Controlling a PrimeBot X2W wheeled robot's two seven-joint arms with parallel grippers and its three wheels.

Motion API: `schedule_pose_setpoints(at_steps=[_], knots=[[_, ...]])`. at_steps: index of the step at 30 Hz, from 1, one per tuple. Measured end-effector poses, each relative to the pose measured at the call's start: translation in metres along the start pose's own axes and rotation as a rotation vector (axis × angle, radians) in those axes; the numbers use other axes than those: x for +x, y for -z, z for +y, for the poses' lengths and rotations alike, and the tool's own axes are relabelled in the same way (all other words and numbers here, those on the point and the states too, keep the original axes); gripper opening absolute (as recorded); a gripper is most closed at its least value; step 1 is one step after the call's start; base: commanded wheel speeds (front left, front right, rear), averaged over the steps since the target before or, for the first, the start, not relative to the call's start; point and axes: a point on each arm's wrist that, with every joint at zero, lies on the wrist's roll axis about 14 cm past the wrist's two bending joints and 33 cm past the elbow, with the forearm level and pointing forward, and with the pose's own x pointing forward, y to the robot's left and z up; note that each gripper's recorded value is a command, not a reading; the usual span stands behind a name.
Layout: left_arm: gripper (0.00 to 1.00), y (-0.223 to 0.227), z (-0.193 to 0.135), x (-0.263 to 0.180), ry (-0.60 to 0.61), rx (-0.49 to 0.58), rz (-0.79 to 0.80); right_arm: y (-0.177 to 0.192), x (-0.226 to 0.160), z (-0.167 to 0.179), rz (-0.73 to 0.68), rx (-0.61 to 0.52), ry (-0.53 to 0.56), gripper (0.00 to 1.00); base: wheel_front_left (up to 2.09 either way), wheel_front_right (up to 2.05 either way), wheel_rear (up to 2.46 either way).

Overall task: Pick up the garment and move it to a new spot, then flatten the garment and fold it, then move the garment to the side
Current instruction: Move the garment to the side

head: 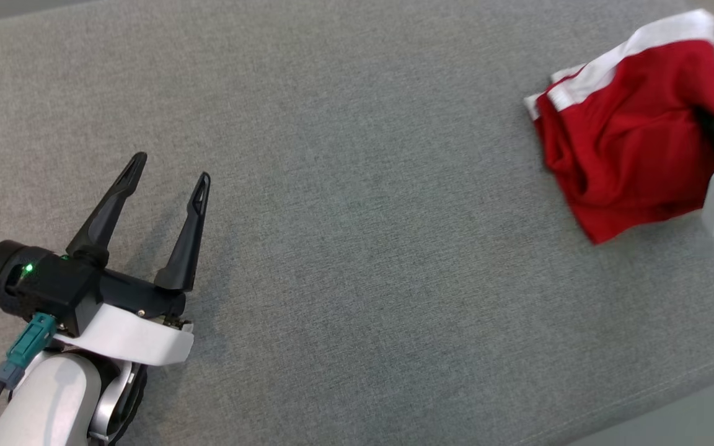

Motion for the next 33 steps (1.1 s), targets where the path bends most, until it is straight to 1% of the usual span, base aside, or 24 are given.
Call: schedule_pose_setpoints(at_steps=[3,7,8,9,10,14,18,21,25,27,29,33], knots=[[1.00,0.006,0.000,0.003,0.011,-0.004,0.008,0.001,0.012,-0.016,0.009,0.000,0.039,0.00,0.00,0.00,0.00],[1.00,0.015,0.005,0.006,0.012,-0.010,0.021,0.010,0.027,-0.025,0.039,-0.002,0.065,0.01,0.00,0.00,0.00],[1.00,0.017,0.006,0.006,0.011,-0.011,0.026,0.012,0.030,-0.027,0.043,-0.006,0.071,0.35,0.00,0.00,0.00],[1.00,0.019,0.007,0.006,0.010,-0.011,0.029,0.011,0.032,-0.030,0.035,-0.005,0.080,0.84,0.00,0.00,0.00],[1.00,0.020,0.008,0.007,0.010,-0.012,0.028,0.011,0.035,-0.033,0.032,-0.008,0.089,1.00,0.00,0.00,0.00],[1.00,0.024,0.010,0.009,0.013,-0.012,0.033,0.016,0.038,-0.043,0.041,-0.031,0.120,1.00,0.00,0.00,0.00],[1.00,0.023,0.010,0.009,0.010,-0.011,0.030,0.018,0.035,-0.051,0.030,-0.012,0.148,1.00,0.00,0.00,0.00],[1.00,0.019,0.010,0.007,-0.003,-0.009,0.020,0.004,0.031,-0.057,-0.053,0.026,0.169,1.00,0.00,0.00,0.00],[1.00,0.010,0.012,0.003,-0.030,-0.021,-0.002,-0.019,0.019,-0.062,-0.209,0.097,0.198,1.00,0.00,0.00,0.00],[1.00,0.003,0.014,-0.001,-0.049,-0.022,-0.017,-0.026,0.012,-0.062,-0.266,0.131,0.206,1.00,0.00,0.00,0.00],[1.00,-0.003,0.017,-0.006,-0.073,-0.020,-0.028,-0.035,0.005,-0.059,-0.323,0.159,0.209,1.00,0.00,0.00,0.00],[1.00,-0.017,0.026,-0.019,-0.134,-0.015,-0.056,-0.060,-0.008,-0.041,-0.452,0.211,0.186,1.00,0.00,0.00,0.00]])
